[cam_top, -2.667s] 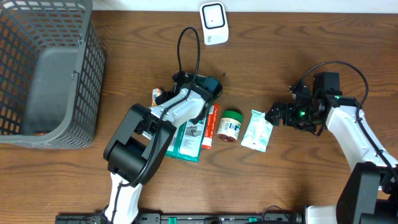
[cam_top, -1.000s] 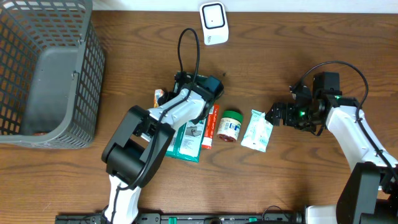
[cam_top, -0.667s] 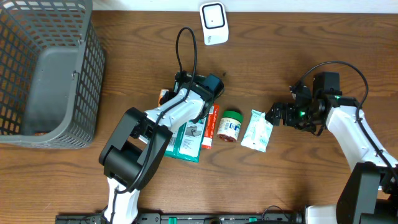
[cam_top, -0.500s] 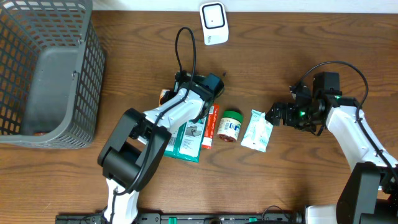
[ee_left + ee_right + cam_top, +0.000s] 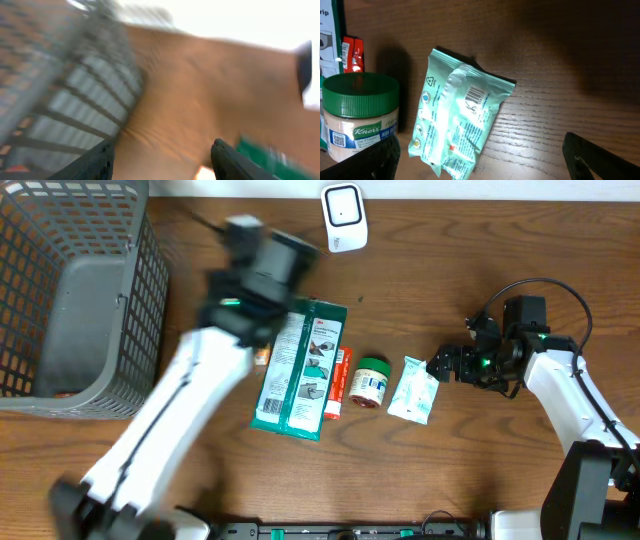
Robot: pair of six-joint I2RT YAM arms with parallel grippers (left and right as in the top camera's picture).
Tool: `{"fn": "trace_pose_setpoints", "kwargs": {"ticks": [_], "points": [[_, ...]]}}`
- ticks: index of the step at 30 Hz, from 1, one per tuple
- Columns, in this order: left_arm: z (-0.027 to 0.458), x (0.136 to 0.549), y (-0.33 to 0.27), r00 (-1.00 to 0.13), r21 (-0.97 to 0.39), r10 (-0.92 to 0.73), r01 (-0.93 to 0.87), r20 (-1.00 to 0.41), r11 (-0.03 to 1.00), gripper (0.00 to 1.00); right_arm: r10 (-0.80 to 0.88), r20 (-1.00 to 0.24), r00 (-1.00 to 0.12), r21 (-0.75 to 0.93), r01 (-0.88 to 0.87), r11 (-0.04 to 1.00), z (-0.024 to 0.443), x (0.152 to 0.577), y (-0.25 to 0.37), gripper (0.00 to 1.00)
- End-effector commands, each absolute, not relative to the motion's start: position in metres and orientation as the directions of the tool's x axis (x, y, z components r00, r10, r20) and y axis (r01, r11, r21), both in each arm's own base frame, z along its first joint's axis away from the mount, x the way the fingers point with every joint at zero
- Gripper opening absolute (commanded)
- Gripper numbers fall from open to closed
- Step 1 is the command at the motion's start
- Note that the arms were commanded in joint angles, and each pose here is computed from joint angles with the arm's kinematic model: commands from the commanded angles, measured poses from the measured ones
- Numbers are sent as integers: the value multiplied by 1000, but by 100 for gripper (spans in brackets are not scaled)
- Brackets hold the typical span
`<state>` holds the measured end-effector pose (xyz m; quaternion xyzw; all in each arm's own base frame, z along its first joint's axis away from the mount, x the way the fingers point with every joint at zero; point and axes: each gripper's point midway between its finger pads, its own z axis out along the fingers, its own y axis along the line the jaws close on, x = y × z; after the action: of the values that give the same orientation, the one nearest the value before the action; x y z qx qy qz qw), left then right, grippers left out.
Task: Scan the item barcode
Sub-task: 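Release the Kleenex pack and move the left gripper into the grey basket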
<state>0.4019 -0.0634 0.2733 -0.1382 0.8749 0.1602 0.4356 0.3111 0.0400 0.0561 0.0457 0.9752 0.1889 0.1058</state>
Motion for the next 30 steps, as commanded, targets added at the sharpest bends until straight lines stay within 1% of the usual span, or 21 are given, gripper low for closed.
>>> {"fn": "trace_pose_setpoints", "kwargs": {"ticks": [1, 4, 6, 8, 10, 12, 14, 17, 19, 20, 24, 27, 30], "points": [[345, 384, 11, -419, 47, -218, -537, -881, 842, 63, 120, -193, -974, 378, 39, 925, 57, 310, 43, 99], [368, 363, 73, -314, -40, -318, -654, -894, 756, 63, 120, -193, -974, 378, 39, 925, 57, 310, 43, 99], [367, 346, 112, -278, -80, -390, -718, -878, 691, 63, 120, -193, -974, 378, 39, 925, 57, 310, 43, 99], [355, 330, 144, -254, -104, -467, -783, -847, 614, 66, 120, -193, -974, 378, 39, 925, 57, 310, 43, 99], [325, 311, 179, -240, -113, -580, -855, -779, 506, 67, 120, -193, -974, 378, 39, 925, 57, 310, 43, 99], [297, 300, 197, -206, -127, -671, -902, -712, 412, 68, 120, -193, -974, 378, 39, 925, 57, 310, 43, 99], [270, 288, 210, -156, -114, -747, -948, -647, 297, 74, 120, -193, -974, 378, 39, 925, 57, 310, 43, 99], [233, 271, 221, -60, -68, -830, -991, -554, 117, 79, 120, -193, -974, 378, 39, 925, 57, 310, 43, 99], [211, 265, 226, -16, -27, -860, -999, -509, 35, 82, 120, -193, -974, 378, 39, 925, 57, 310, 43, 99], [202, 264, 227, -15, -2, -869, -1000, -494, 19, 86, 121, -193, -974, 378, 40, 925, 57, 310, 43, 99], [163, 271, 232, -61, 98, -897, -995, -438, 20, 89, 120, -193, -974, 378, 39, 925, 57, 310, 43, 99], [140, 274, 233, -87, 159, -911, -987, -402, 24, 89, 120, -193, -974, 378, 39, 925, 57, 310, 43, 99], [124, 275, 233, -102, 198, -920, -980, -379, 27, 84, 120, -193, -974, 378, 39, 925, 57, 310, 43, 99]]}}
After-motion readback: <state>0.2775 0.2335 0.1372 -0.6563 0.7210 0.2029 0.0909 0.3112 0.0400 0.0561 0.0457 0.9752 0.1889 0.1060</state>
